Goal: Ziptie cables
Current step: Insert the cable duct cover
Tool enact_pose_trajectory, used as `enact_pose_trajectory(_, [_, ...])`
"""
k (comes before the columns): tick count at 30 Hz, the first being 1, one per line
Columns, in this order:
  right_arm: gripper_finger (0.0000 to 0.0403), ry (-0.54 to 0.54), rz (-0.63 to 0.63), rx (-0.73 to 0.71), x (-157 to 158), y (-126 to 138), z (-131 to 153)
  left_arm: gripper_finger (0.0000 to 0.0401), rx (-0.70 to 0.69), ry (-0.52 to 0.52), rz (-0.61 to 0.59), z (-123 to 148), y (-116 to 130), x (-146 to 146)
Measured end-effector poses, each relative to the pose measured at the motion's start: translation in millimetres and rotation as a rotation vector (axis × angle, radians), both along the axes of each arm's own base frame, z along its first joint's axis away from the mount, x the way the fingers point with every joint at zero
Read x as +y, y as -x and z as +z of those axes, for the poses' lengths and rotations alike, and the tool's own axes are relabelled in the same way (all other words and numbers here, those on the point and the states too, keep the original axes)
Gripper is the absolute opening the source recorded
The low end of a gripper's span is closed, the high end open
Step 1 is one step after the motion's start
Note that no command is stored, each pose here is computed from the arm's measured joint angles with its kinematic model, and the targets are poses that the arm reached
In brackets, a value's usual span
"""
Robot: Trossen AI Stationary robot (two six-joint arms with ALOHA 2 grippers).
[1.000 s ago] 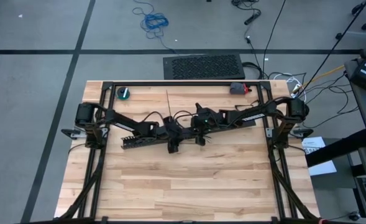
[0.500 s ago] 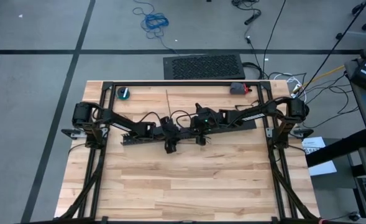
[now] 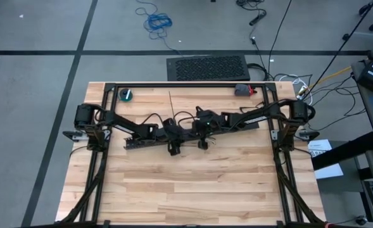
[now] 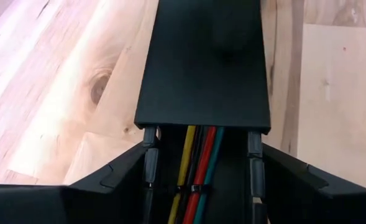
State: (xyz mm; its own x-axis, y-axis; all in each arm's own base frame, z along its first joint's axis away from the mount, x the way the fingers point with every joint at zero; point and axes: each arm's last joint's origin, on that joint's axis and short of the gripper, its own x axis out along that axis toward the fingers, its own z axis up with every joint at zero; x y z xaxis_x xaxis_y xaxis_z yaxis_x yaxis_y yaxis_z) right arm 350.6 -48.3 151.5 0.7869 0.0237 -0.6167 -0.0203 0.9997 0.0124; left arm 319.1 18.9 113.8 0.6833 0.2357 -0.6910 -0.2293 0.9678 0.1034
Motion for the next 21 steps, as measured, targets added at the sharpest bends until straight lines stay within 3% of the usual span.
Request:
enact_pose_trajectory(3, [0.0, 0.018, 0.021, -0.034, 3.0, -9.2, 12.6, 0.0248, 0.0, -0.001, 0.0, 0.0, 0.0, 0.2])
enact_pose_trajectory(9, [0.0, 0.071, 0.004, 0.047, 3.7, -13.7, 21.7, 0.0248, 0.002, -0.005, -0.005, -0.1, 0.0, 0.1])
enact_pose_trajectory(14, [0.0, 0.074, -0.013, 0.147, 0.5, -9.2, 10.4, 0.0248, 0.003, -0.008, -0.013, 0.0, -0.2, -0.2])
enact_pose_trajectory(21, [0.0, 0.034, 0.02, 0.125, 0.9, -24.2, -15.2, 0.0248, -0.016, -0.009, -0.035, 0.7, -1.6, -0.6])
